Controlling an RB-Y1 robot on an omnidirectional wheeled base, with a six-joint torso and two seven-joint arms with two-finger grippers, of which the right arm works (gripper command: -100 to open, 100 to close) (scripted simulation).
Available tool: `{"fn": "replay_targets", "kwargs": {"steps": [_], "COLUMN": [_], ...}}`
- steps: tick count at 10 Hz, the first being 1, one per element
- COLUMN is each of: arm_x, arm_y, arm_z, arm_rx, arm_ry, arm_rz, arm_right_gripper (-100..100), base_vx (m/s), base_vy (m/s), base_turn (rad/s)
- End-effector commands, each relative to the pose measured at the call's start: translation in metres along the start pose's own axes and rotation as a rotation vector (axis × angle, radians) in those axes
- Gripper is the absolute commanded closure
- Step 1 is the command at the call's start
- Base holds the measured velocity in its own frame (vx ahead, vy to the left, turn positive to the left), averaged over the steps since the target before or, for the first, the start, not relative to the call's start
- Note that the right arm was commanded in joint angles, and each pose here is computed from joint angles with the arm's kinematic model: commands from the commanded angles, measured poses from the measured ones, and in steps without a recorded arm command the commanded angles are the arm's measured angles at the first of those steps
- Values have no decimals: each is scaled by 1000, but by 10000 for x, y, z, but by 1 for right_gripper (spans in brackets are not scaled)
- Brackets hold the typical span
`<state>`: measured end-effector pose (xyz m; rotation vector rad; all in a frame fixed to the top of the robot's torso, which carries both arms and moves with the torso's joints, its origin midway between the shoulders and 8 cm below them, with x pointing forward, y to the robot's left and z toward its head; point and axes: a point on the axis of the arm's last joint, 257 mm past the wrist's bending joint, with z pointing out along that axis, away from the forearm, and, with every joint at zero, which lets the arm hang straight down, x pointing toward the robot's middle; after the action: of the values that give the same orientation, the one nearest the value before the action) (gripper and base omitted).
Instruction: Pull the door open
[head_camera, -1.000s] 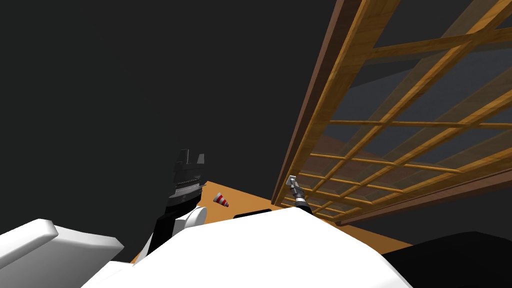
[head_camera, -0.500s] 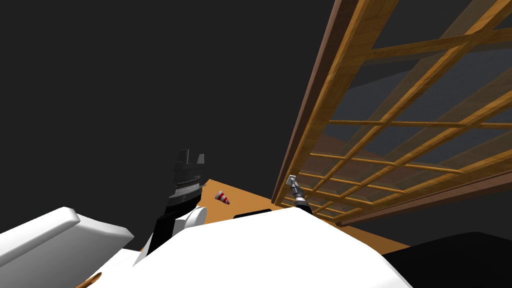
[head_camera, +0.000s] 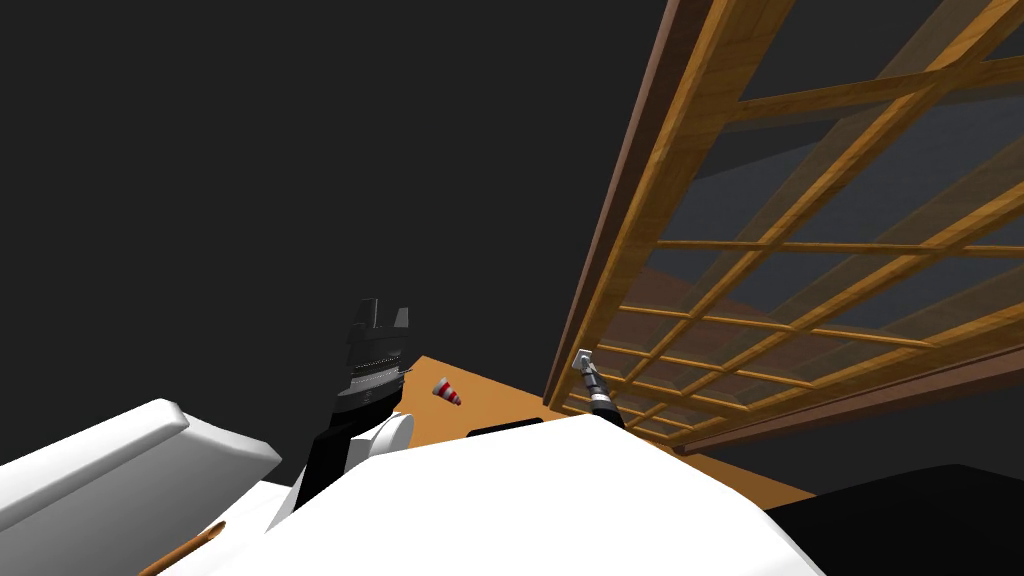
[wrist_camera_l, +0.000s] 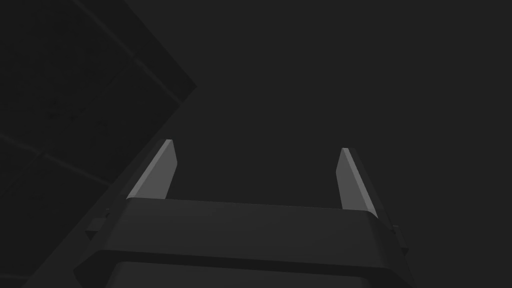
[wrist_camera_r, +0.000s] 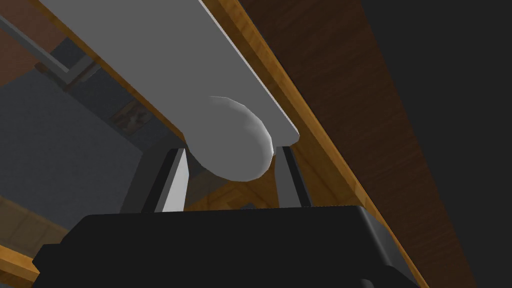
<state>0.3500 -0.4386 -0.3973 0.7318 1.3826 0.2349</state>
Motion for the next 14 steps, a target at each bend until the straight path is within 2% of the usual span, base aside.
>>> {"fn": "replay_targets", "kwargs": {"steps": [1, 7, 8, 14], "arm_x": [36, 21, -18, -152], "arm_y": [14, 1, -76, -270], "arm_z": [-1, 31, -37, -282], "arm_rx": [2, 8, 13, 14], "arm_ry": [3, -7, -9, -11], "arm_rz": [53, 221, 160, -43], "arm_right_gripper": [100, 100, -100, -100], "base_vx": [-28, -35, -3, 10], "base_vy": [-6, -2, 28, 46], "base_turn": [32, 44, -7, -22]}}
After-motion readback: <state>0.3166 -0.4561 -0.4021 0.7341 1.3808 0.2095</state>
